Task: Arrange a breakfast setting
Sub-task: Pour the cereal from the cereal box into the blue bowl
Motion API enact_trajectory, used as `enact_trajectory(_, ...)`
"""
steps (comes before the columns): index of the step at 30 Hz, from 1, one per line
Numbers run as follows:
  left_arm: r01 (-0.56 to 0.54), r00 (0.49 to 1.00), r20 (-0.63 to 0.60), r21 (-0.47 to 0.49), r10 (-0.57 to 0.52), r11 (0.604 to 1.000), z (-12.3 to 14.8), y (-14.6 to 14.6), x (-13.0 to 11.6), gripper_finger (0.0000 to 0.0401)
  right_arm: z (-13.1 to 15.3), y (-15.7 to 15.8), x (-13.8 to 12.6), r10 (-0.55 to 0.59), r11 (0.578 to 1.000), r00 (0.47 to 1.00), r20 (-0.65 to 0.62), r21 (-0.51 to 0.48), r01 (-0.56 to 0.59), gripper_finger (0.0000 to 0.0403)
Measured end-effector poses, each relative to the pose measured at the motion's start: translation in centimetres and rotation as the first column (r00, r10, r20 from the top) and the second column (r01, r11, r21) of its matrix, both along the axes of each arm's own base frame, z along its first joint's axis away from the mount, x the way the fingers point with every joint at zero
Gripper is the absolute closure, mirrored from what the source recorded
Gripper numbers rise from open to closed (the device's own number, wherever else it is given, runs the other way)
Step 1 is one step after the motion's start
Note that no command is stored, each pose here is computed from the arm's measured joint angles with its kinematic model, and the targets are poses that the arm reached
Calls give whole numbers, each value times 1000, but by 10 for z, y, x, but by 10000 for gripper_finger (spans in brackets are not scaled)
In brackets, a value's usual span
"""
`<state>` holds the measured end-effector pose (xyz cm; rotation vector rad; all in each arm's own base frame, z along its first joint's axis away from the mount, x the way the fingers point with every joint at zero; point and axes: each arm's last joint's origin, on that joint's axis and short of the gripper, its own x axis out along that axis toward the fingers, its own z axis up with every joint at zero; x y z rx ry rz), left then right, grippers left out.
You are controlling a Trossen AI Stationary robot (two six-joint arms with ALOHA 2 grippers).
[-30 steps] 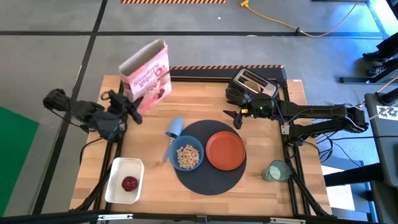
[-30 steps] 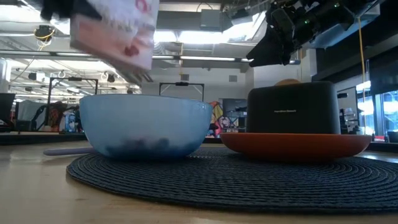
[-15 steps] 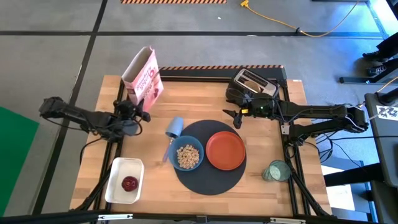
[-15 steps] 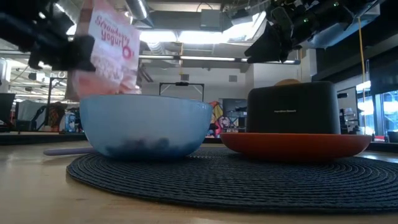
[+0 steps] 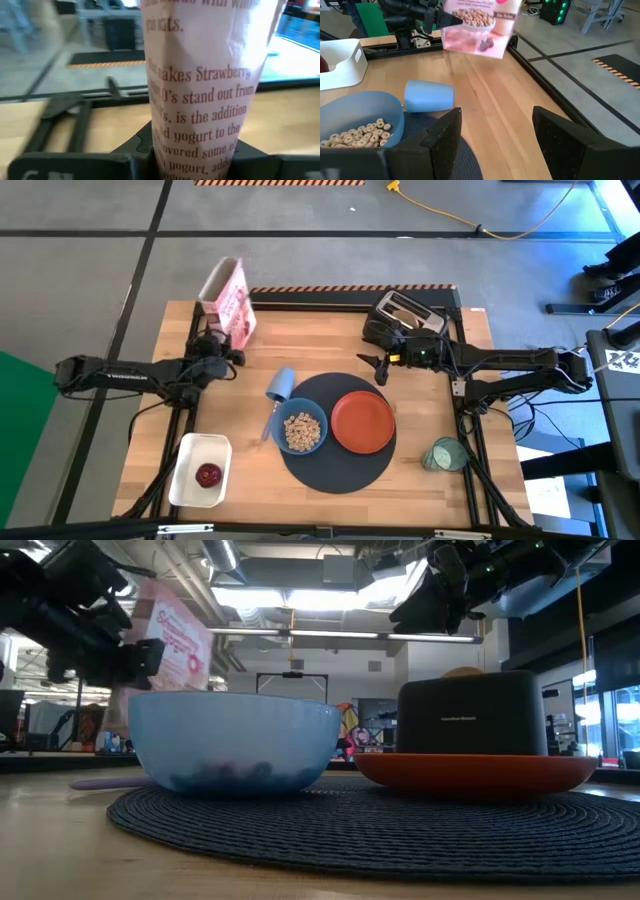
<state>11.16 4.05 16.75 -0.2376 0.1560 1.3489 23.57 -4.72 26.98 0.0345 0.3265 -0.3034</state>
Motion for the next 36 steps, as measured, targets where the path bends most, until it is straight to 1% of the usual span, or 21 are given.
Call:
enact_trajectory(3,71,997,-21,3,-71,997,1,5,6,309,0,0,0,2,1000,1000,2,-7,-2,167)
enact_trajectory(7,83,990,-113,3,-82,997,-1,11,6,309,0,0,0,4,1000,1000,3,-12,-4,167)
enact_trajectory(9,127,973,-190,-21,-129,992,-4,14,6,309,0,0,0,7,1000,1000,-1,-21,-7,167)
enact_trajectory(11,155,965,-204,-55,-163,986,-7,18,6,309,0,0,0,9,1000,1000,-3,-27,-9,167)
enact_trajectory(15,151,964,-203,-103,-169,983,-16,26,5,309,0,0,0,9,1000,1000,-3,-28,-9,167)
enact_trajectory(20,105,964,-233,-106,-128,989,-18,33,2,309,0,0,0,10,1000,1000,-8,-27,-10,167)
enact_trajectory(24,147,946,-270,-129,-177,981,-19,37,1,309,-1,0,0,9,1000,1000,-14,-26,-10,167)
enact_trajectory(26,148,947,-267,-134,-180,980,-19,38,0,305,-1,0,0,10,1000,1000,-20,-25,-10,167)
enact_trajectory(30,148,941,-285,-137,-182,979,-17,40,-1,279,-1,0,0,10,1000,1000,-21,-25,-10,167)
enact_trajectory(36,118,941,-298,-144,-157,982,-11,44,-2,213,-2,0,-1,10,1000,999,-32,-22,-10,167)
